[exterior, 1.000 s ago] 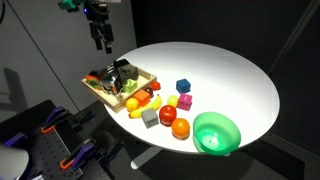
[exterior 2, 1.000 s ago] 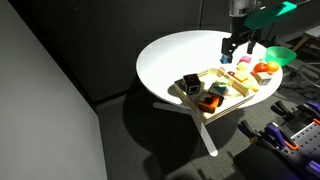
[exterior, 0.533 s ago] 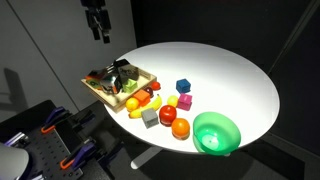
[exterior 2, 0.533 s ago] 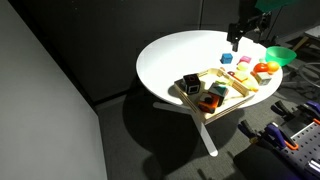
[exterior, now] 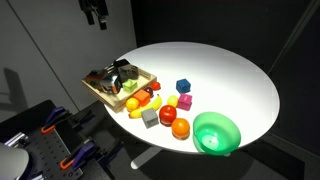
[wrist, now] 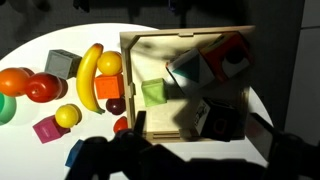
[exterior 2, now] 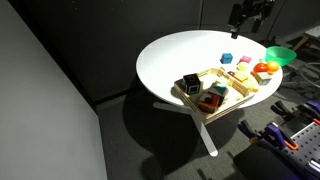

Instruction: Move the plush block forward

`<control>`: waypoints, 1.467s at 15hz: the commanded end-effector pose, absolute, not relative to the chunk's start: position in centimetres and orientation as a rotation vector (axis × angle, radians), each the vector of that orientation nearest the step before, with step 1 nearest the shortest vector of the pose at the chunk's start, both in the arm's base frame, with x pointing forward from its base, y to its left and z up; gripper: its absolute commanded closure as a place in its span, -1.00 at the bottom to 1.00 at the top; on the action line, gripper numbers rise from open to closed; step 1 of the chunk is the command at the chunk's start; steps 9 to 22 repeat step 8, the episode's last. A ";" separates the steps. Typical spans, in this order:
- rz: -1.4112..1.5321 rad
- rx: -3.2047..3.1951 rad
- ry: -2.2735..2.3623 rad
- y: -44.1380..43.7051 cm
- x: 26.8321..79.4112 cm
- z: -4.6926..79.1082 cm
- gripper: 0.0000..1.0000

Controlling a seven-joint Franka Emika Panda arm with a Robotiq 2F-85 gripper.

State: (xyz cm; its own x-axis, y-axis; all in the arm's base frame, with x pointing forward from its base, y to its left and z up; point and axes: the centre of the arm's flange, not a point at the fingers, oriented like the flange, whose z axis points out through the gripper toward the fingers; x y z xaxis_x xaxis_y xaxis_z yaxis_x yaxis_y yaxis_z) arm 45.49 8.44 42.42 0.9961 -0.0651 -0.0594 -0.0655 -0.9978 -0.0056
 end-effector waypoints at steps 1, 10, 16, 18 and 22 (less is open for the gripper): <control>-0.003 -3.097 0.063 7.6 44.7 43.6 -1.00; 0.007 -3.120 0.081 8.3 45.5 43.4 -1.00; 0.007 -3.120 0.081 8.3 45.5 43.4 -1.00; 0.007 -3.120 0.081 8.3 45.5 43.4 -1.00; 0.007 -3.120 0.081 8.3 45.5 43.4 -1.00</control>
